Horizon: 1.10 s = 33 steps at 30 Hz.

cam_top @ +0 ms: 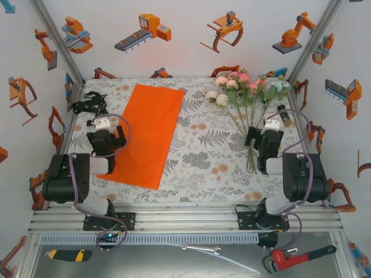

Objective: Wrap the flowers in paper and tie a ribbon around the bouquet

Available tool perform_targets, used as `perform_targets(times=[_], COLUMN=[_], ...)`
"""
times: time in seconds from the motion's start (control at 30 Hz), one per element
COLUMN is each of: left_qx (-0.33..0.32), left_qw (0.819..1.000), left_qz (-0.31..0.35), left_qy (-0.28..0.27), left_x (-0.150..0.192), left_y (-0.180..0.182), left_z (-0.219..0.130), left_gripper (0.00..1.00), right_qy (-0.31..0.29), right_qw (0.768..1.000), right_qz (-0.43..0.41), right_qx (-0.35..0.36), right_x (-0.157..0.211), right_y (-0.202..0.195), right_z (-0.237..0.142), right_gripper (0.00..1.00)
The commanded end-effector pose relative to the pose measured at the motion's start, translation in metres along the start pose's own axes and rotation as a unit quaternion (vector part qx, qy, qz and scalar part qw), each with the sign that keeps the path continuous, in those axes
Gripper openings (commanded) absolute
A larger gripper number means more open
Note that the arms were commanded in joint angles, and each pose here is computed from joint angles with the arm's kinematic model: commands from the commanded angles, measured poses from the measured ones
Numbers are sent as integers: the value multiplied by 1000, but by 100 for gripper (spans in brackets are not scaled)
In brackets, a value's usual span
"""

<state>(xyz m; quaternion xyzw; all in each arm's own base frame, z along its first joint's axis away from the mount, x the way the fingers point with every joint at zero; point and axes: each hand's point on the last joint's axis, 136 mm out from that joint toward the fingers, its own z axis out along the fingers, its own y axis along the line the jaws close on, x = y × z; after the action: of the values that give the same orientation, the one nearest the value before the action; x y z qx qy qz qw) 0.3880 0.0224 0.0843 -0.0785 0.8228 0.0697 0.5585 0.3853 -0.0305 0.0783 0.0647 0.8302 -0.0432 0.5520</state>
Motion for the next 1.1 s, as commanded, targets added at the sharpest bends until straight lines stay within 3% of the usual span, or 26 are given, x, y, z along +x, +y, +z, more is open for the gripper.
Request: perform_targets(times=[0.0, 0.67, 0.83, 0.97, 1.07], left_qx=[3, 4, 4, 6, -14], left_qw=[1000, 1000, 1000, 1000, 999], left_qz=[2, 1, 2, 5, 1], left_qy=[-11, -10, -11, -25, -38], left_x=[-9, -9, -9, -18, -41], left_y=[-3, -2, -2, -4, 3], left_z=[2, 2, 2, -5, -26], left_gripper=[97, 97, 97, 97, 97], right_qy=[-18, -18, -38, 14, 67], right_qw=[1000, 1000, 999, 993, 976], right_qz=[-3, -9, -1, 116, 198], right_qx=[-1, -16, -2, 26, -59], right_x=[-13, -13, -35, -62, -78], right_y=[0, 5, 0, -11, 24], right_z=[3, 2, -18, -51, -72], right_gripper=[99, 99, 96, 93, 88])
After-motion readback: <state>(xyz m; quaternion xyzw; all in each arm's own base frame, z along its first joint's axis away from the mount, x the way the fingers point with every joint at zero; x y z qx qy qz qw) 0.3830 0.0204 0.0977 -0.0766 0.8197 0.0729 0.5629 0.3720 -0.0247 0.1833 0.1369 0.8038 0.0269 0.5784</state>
